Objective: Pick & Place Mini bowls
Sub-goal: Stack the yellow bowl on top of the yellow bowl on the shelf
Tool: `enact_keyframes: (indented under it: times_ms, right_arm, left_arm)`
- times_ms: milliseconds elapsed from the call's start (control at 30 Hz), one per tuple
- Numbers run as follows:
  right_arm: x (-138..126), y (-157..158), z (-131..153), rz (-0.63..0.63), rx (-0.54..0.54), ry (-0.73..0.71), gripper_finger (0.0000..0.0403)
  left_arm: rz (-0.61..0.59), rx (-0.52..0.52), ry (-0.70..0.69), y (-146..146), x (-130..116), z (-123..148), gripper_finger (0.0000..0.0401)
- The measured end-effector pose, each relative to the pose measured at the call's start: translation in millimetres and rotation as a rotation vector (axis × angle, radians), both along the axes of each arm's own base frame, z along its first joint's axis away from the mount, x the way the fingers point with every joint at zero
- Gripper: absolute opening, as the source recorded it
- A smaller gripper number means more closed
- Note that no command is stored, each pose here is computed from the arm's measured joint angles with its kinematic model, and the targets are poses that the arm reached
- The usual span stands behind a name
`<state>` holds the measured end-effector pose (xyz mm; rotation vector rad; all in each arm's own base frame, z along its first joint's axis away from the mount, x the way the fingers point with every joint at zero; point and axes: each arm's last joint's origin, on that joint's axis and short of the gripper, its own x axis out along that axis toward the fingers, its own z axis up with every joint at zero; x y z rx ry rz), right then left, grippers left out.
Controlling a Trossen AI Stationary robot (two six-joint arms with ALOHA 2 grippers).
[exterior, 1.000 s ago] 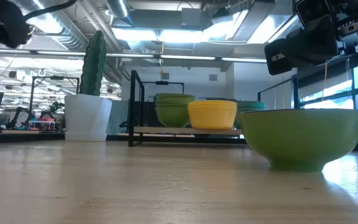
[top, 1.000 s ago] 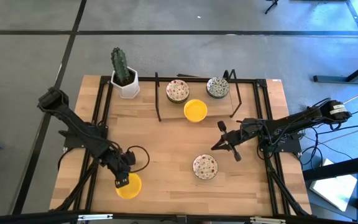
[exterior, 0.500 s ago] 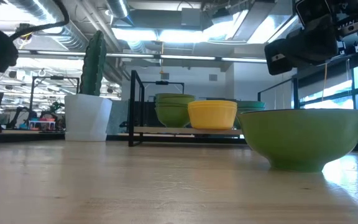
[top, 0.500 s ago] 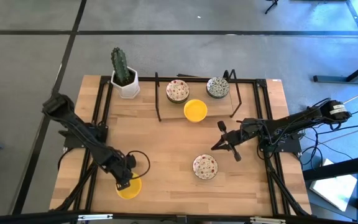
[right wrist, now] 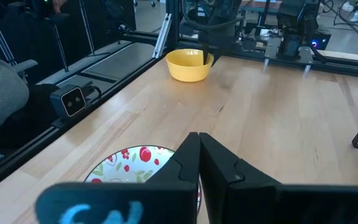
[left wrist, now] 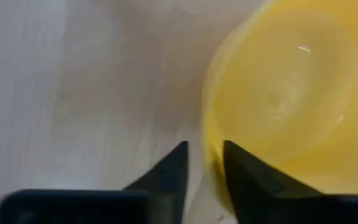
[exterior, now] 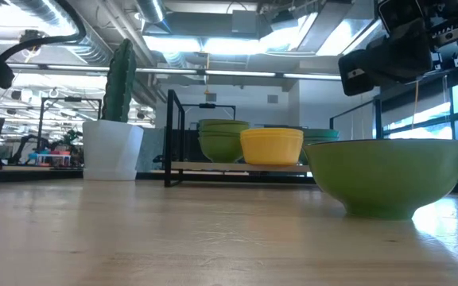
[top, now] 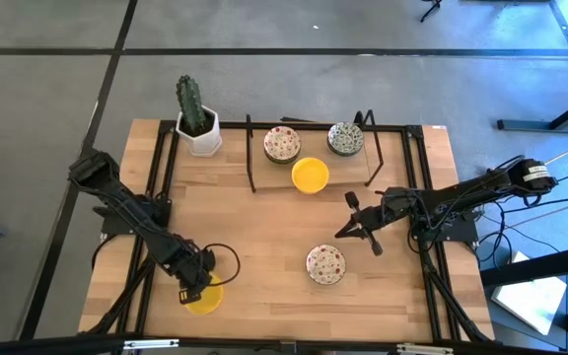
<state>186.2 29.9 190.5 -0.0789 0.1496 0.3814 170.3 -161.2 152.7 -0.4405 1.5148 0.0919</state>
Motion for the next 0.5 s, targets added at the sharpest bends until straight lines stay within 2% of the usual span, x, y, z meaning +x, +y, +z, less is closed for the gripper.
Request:
enact_keyframes:
  times_ms: [100, 133, 300, 500]
  right_arm:
    - [0.0, 0.0, 0.0, 0.000, 0.000, 0.000, 0.0008]
    - [0.0, 0.0, 0.0, 0.000, 0.000, 0.000, 0.0008]
    - [0.0, 0.0, 0.0, 0.000, 0.000, 0.000, 0.0008]
    - [0.0, 0.0, 0.0, 0.000, 0.000, 0.000, 0.0008]
  left_arm:
    - [-0.055, 0.003, -0.007, 0.3, -0.1, 0.0, 0.0025]
    - [-0.068, 0.001, -0.007, 0.9, 0.4, 0.0, 0.0013]
    - [-0.127, -0.037, -0.019, 6.1, 3.0, 5.3, 0.0004]
    - [-0.135, -0.046, -0.113, 24.0, 2.9, 27.8, 0.0004]
